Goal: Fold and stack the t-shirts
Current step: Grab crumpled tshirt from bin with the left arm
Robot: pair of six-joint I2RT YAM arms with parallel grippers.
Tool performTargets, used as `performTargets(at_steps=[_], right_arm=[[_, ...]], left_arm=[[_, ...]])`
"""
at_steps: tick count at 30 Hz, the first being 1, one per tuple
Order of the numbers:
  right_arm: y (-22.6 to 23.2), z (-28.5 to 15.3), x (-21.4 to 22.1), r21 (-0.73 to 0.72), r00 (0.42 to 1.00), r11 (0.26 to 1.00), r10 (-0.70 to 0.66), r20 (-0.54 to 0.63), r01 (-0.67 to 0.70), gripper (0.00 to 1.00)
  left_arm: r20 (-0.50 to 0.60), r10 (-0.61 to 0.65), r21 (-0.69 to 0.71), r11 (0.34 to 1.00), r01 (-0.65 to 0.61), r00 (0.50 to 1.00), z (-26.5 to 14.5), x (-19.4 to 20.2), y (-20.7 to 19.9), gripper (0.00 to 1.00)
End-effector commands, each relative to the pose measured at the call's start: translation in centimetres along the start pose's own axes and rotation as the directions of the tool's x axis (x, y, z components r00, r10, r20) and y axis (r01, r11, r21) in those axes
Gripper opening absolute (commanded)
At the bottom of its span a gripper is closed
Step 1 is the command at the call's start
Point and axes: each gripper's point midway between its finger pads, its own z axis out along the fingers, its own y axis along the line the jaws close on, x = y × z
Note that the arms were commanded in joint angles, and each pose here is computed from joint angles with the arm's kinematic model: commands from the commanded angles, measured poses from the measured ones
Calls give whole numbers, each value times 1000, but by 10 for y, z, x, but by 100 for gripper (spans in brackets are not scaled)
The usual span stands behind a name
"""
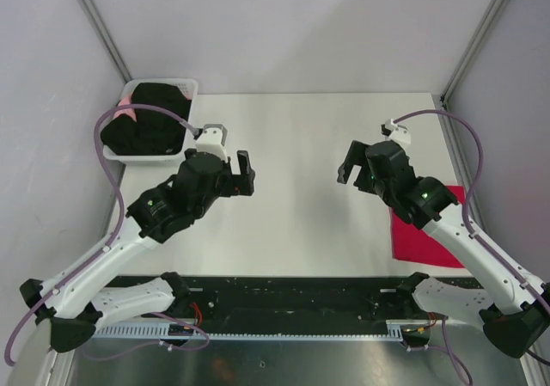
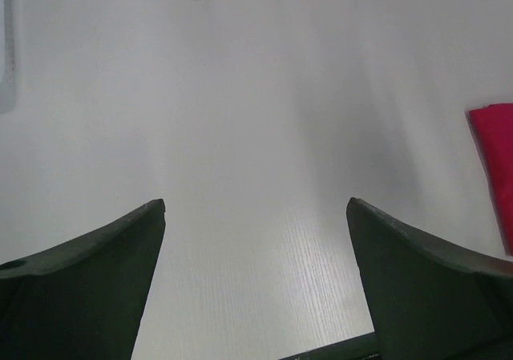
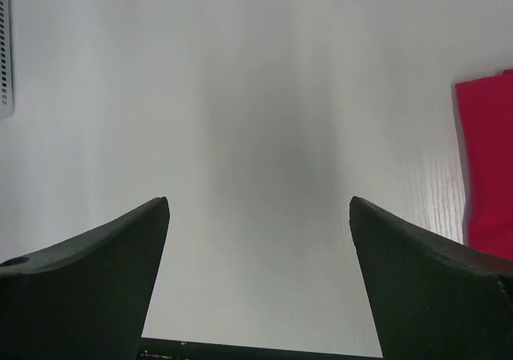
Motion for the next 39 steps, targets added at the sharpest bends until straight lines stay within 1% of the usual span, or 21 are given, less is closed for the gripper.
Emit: performTargets(at_steps=[1,4,7,12,14,17,21,26,31,34,39], right_arm=[[2,-12,-14,-11,999,1000,1,38,0,99],[2,-11,-11,-11,1000,1000,-14,27,14,100],[6,-8,-9,-24,1000,999,-22,17,23,99],[14,-3,-6,-51,1000,998,-31,1,31,99],[17,-1,-5,-60,999,998,-37,-3,36,99],[19,1,-3,-70,999,997,-43,-11,42,99],[21,3,-1,-75,999,996,-47,-18,46,99],[25,5,7,-93,997,994,-56,-53,51,99],[31,12,19,-108,991,989,-107,-85,97,99],[33,17,24,-113,986,986,-134,-96,123,99],[40,29,36,-139,976,978,-177,-130,159,99]], left_arm=[[24,9,11,1000,-9,1000,-2,-17,-5,99],[37,10,-31,999,-8,999,3,-24,0,99],[53,-10,-111,994,15,999,14,-36,16,100],[77,-86,-241,965,102,993,51,-70,55,99],[94,-119,-297,944,142,988,72,-86,77,99],[123,-178,-396,893,213,976,105,-106,122,99],[135,-251,-506,814,285,958,152,-117,188,99],[162,-296,-621,711,330,941,186,-117,260,99],[173,-326,-707,616,348,929,212,-102,320,99],[179,-330,-741,574,347,927,229,-93,346,98],[197,-333,-784,511,352,922,255,-76,376,99]])
